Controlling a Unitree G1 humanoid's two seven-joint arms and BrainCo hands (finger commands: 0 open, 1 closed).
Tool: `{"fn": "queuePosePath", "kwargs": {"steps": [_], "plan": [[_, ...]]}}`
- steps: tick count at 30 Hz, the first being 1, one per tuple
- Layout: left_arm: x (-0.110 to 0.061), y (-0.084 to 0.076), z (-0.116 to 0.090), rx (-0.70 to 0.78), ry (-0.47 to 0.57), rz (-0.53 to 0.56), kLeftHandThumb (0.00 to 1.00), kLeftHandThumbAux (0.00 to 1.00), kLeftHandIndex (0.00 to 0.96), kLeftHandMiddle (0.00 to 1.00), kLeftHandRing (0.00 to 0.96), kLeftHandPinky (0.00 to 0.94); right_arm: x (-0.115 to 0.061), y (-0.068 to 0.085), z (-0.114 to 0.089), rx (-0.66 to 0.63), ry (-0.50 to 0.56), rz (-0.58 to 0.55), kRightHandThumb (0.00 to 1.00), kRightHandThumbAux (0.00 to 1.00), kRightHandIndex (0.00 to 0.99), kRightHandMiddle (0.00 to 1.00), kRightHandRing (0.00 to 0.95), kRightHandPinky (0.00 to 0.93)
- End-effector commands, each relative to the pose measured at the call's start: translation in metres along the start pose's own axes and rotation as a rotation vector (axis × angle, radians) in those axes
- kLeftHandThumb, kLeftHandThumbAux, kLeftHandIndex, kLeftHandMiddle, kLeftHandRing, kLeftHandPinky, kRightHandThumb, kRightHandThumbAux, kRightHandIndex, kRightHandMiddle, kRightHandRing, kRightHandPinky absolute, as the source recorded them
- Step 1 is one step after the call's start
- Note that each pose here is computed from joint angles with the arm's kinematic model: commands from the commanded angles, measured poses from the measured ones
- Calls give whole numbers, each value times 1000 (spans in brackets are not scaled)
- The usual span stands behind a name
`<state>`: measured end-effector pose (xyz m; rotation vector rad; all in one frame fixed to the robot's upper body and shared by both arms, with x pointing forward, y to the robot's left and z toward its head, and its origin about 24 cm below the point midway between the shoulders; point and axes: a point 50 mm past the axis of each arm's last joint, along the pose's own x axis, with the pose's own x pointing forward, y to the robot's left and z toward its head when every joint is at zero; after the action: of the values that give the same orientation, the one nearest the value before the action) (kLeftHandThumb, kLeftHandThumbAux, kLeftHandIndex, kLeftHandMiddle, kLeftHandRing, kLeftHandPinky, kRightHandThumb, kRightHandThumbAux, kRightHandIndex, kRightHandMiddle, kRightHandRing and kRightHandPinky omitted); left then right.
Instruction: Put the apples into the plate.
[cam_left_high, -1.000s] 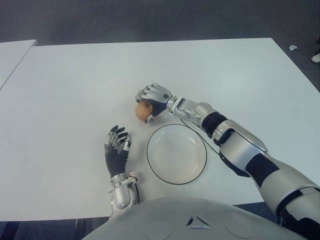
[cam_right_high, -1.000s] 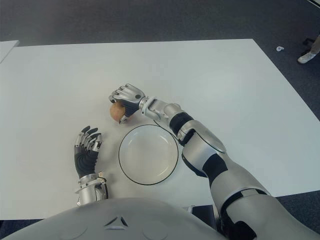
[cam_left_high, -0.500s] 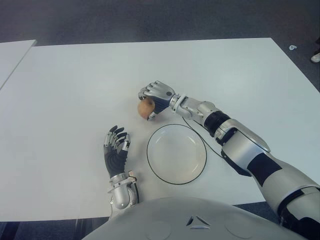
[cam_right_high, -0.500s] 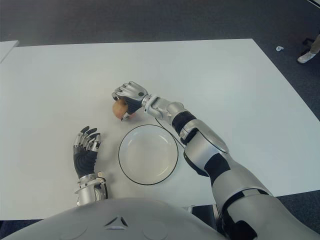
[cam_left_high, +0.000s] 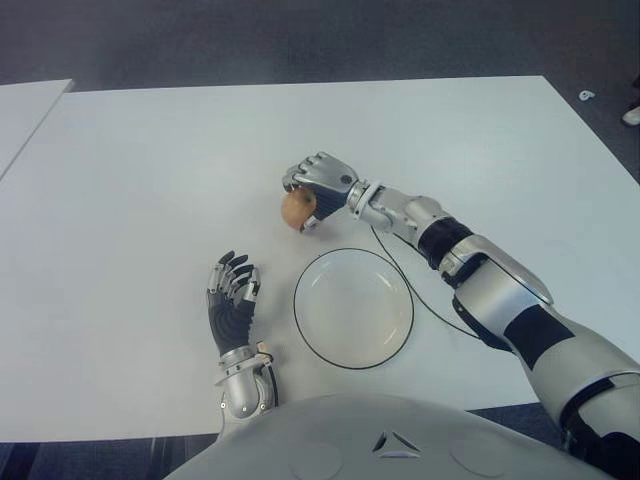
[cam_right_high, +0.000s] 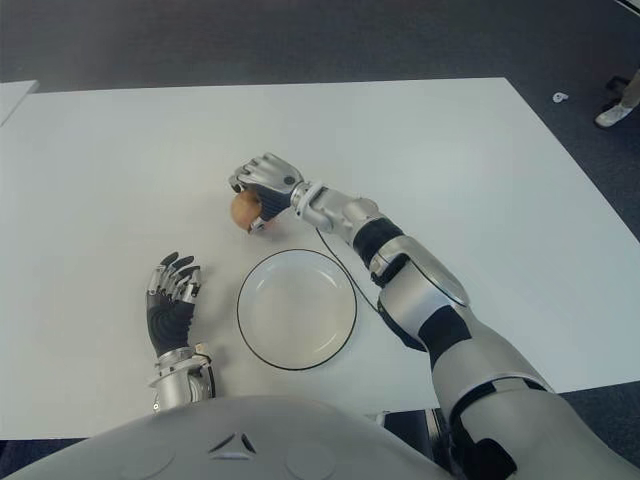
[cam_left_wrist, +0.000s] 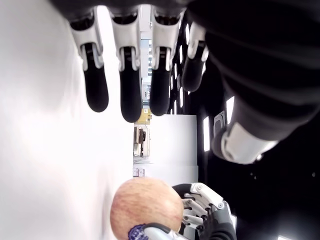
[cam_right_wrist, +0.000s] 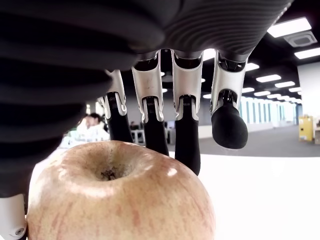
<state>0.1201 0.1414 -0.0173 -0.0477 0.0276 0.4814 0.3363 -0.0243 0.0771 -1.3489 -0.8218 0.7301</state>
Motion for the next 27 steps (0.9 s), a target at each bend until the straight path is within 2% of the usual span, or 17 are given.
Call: {"fn": "queuePosePath", "kwargs": {"steps": [1, 11, 27], "plan": [[-3, -4, -9, -25, 77, 39, 448, 661, 236, 319, 363, 382, -6, -9, -2, 15, -6, -76, 853, 677, 401, 514, 775, 773], [-2, -4, -9, -8, 95, 37, 456, 661, 235, 324, 364, 381, -14, -26, -3, 8, -26, -175, 854, 676, 401, 524, 805, 803], [-1, -6, -10, -5, 112, 34, 439, 663, 217, 316, 362, 381, -22, -31, -3, -43, -44, -194, 857, 673, 408, 538, 848, 842]]}}
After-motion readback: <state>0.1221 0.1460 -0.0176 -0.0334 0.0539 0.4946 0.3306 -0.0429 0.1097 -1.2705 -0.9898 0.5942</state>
